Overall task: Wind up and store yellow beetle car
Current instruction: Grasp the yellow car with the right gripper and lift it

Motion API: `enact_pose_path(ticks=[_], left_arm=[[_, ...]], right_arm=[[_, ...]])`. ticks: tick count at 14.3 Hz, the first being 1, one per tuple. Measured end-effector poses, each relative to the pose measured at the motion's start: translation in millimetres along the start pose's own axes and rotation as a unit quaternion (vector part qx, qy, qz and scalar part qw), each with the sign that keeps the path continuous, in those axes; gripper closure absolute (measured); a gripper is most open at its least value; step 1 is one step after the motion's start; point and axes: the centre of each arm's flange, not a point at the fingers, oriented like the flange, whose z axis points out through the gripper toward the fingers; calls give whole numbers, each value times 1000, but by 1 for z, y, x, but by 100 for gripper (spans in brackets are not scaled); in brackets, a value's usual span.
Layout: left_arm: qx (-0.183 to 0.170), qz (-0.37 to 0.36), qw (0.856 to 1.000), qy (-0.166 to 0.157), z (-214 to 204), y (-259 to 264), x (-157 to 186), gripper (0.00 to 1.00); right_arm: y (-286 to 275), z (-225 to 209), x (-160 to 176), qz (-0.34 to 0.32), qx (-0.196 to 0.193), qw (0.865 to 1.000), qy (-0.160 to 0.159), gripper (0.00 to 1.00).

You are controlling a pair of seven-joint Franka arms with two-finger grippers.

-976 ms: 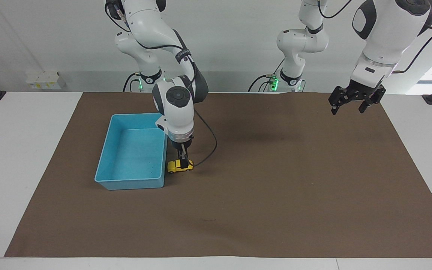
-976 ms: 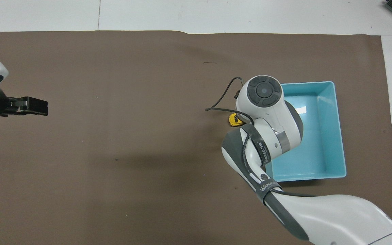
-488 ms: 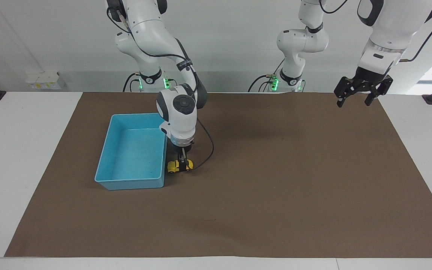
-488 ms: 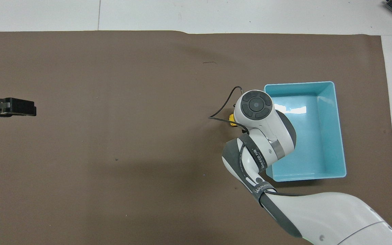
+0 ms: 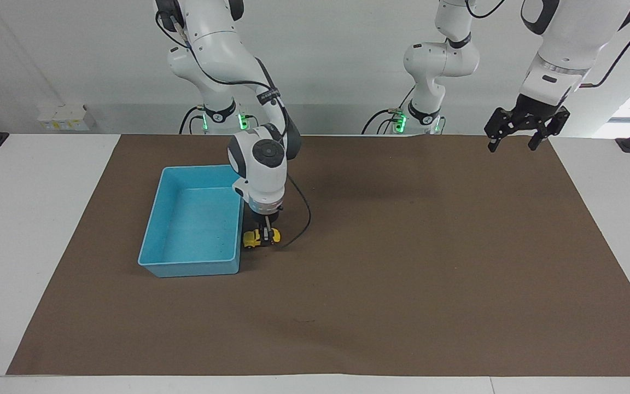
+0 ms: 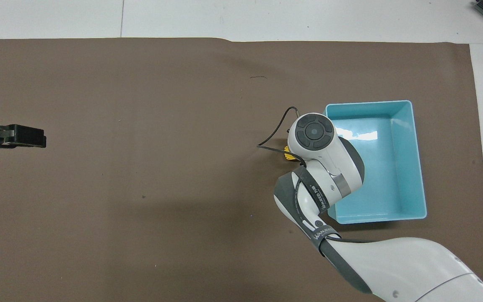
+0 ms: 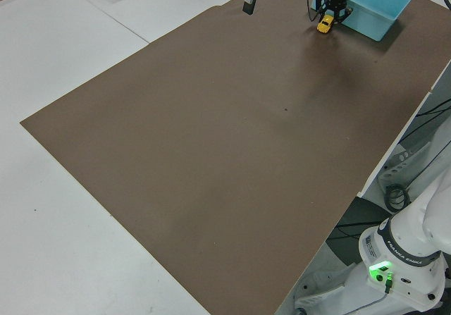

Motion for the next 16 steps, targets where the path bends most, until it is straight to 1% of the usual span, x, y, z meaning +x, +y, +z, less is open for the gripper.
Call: enact_pose_path(ticks=[4, 6, 10, 13, 16], left_arm=[[-2, -1, 1000, 7, -12, -1, 0, 0], [-7, -2, 1000, 7, -16, 0, -1, 0], [-13, -2, 1000, 7, -17, 1, -1, 0], [-16, -5, 1000, 9, -20, -1, -3, 0], [-17, -5, 1000, 8, -22, -2, -5, 0]], right_arm=[[-6, -32, -17, -11, -7, 1000, 10, 55], [-9, -52, -18, -10, -5, 1000, 11, 55], [-5, -100, -6, -7, 0, 1000, 10, 55], [0, -137, 11, -29, 4, 999, -12, 55], [4, -160, 31, -45, 8, 999, -19, 55]])
